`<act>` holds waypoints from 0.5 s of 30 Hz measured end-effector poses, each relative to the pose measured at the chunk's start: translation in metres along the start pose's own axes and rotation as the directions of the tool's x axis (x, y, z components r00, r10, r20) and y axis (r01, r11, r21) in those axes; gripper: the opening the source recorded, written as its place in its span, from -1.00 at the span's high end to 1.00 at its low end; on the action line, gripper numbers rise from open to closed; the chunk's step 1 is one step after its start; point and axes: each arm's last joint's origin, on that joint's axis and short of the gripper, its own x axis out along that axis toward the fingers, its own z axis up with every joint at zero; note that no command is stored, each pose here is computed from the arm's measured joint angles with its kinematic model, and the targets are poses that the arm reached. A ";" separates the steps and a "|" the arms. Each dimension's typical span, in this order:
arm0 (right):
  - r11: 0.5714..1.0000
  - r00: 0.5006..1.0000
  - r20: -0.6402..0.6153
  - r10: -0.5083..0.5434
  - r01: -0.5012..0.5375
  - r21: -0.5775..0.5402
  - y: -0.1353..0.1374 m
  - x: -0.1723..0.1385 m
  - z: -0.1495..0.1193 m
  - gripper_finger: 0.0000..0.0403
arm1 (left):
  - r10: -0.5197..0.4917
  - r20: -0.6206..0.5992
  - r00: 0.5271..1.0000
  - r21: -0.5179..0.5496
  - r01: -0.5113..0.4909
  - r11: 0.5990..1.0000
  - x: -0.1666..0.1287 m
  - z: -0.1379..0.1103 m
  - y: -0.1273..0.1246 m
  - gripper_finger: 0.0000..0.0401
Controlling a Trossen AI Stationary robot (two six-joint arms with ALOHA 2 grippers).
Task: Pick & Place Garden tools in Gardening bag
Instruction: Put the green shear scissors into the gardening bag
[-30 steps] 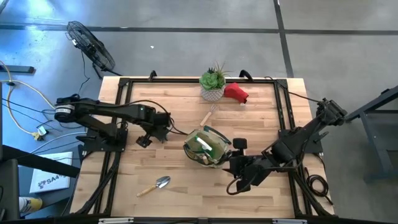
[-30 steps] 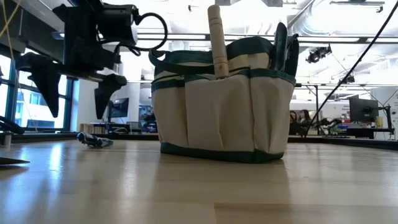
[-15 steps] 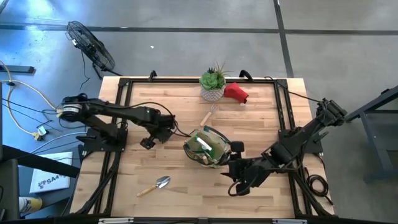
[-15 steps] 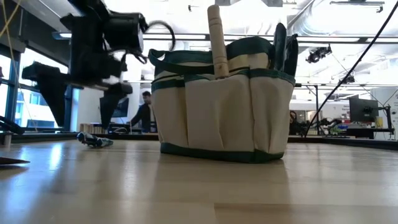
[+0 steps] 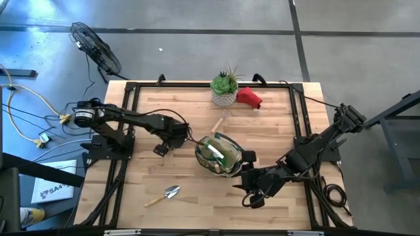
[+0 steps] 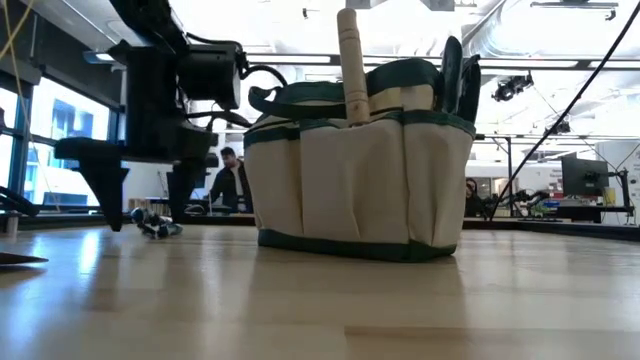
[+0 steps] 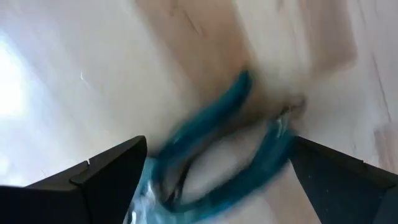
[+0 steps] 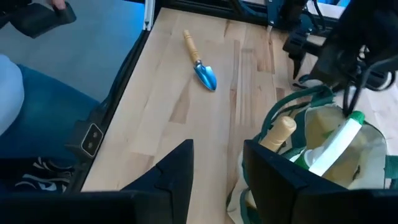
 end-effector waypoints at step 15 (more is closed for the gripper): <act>0.999 0.999 -0.007 0.046 -0.046 0.002 0.002 0.000 0.000 0.34 | -0.095 0.020 0.995 0.008 0.095 0.995 0.016 0.005 0.001 -0.92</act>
